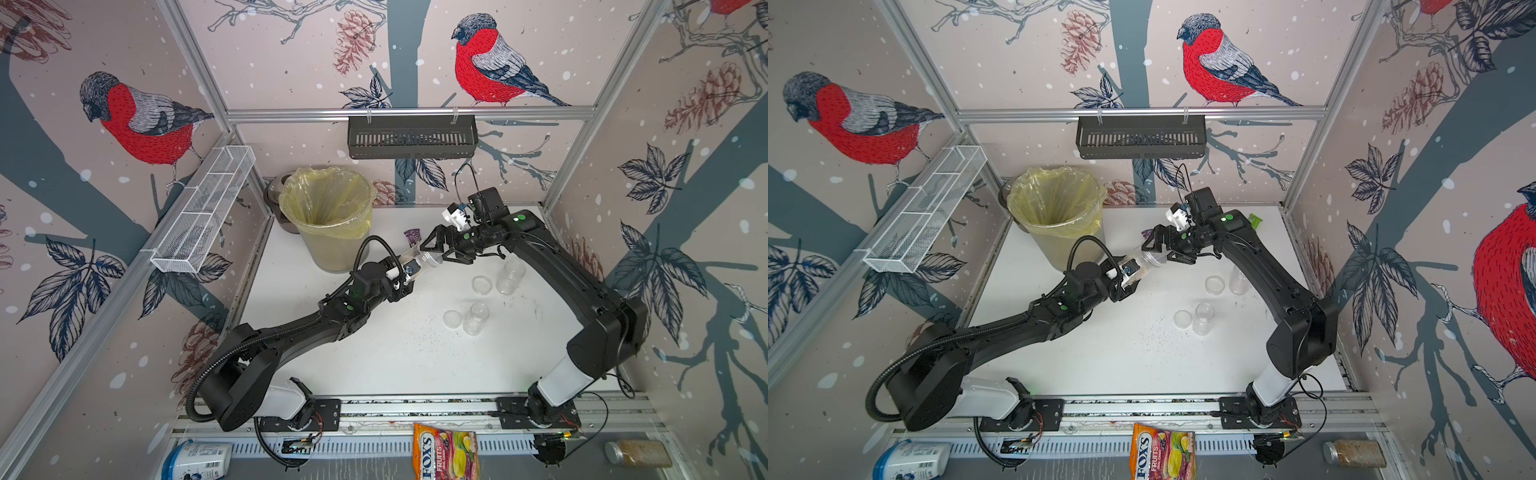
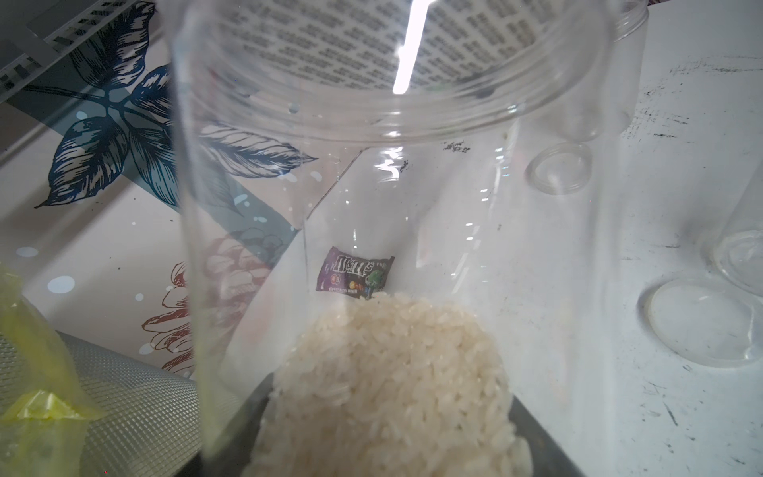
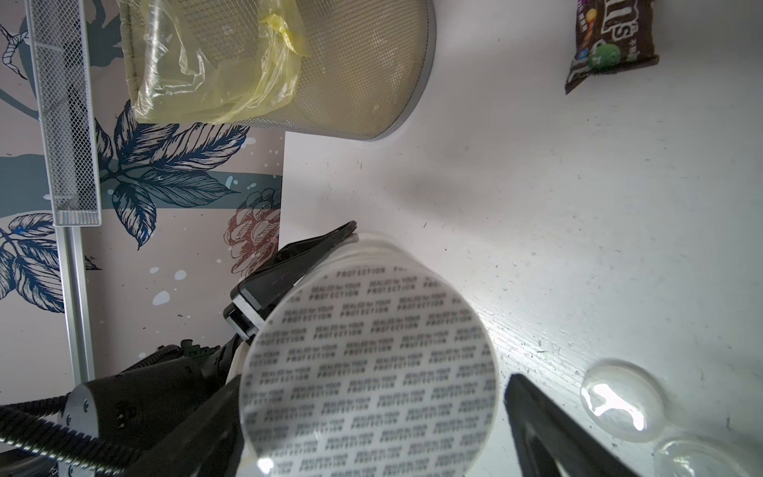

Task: Empty moldy rice from jars
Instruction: Unscrew the lid from the jar.

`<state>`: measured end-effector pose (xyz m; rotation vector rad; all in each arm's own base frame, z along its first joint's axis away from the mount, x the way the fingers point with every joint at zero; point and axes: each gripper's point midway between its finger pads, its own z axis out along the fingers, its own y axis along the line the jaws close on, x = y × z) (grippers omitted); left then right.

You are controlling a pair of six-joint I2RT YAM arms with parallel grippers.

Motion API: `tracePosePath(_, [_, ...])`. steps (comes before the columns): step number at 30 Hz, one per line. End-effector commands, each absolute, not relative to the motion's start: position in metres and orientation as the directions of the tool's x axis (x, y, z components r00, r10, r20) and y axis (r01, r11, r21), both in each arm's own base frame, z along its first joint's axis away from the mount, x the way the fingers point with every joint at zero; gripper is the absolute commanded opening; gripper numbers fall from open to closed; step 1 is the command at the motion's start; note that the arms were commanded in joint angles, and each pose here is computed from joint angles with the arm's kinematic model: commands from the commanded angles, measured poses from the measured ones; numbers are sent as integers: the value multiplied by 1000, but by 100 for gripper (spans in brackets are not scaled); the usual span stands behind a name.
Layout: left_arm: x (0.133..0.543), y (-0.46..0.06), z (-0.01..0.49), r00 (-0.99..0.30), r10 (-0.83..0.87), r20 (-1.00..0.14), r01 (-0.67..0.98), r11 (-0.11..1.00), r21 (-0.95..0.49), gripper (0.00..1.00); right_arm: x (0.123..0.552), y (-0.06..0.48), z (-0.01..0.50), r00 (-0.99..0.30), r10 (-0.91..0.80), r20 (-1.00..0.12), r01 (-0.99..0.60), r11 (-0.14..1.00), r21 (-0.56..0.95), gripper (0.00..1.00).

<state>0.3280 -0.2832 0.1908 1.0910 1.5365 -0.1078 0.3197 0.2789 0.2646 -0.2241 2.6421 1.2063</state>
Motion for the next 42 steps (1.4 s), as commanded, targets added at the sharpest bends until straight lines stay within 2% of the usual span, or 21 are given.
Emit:
tracePosePath(1, [328,-287,202,171,544,-821,658,557,507,44,316,280,268,-960,-66,-273,-251,637,729,95])
tracePosePath(11, [329,-289,202,169,547,-820,667,549,504,43,317,282,270,-959,-72,-273,-257,625,737,89])
tracePosePath(20, [326,-290,201,165,537,-827,679,546,490,42,318,282,268,-951,-95,-295,-288,623,727,75])
tracePosePath(24, [322,-291,203,133,496,-858,702,564,435,39,315,287,274,-916,-162,-367,-384,618,686,69])
tracePosePath(27, [316,-292,205,133,454,-881,732,554,396,32,308,298,283,-867,-223,-445,-489,545,681,68])
tracePosePath(30, [310,-294,203,119,432,-894,766,533,360,31,308,305,286,-820,-259,-511,-566,507,651,64])
tracePosePath(38, [306,-284,205,94,376,-922,809,510,291,29,304,294,285,-714,-376,-591,-695,481,535,52])
tracePosePath(42, [306,-279,200,76,360,-930,816,513,266,29,303,291,292,-659,-398,-638,-750,414,516,52])
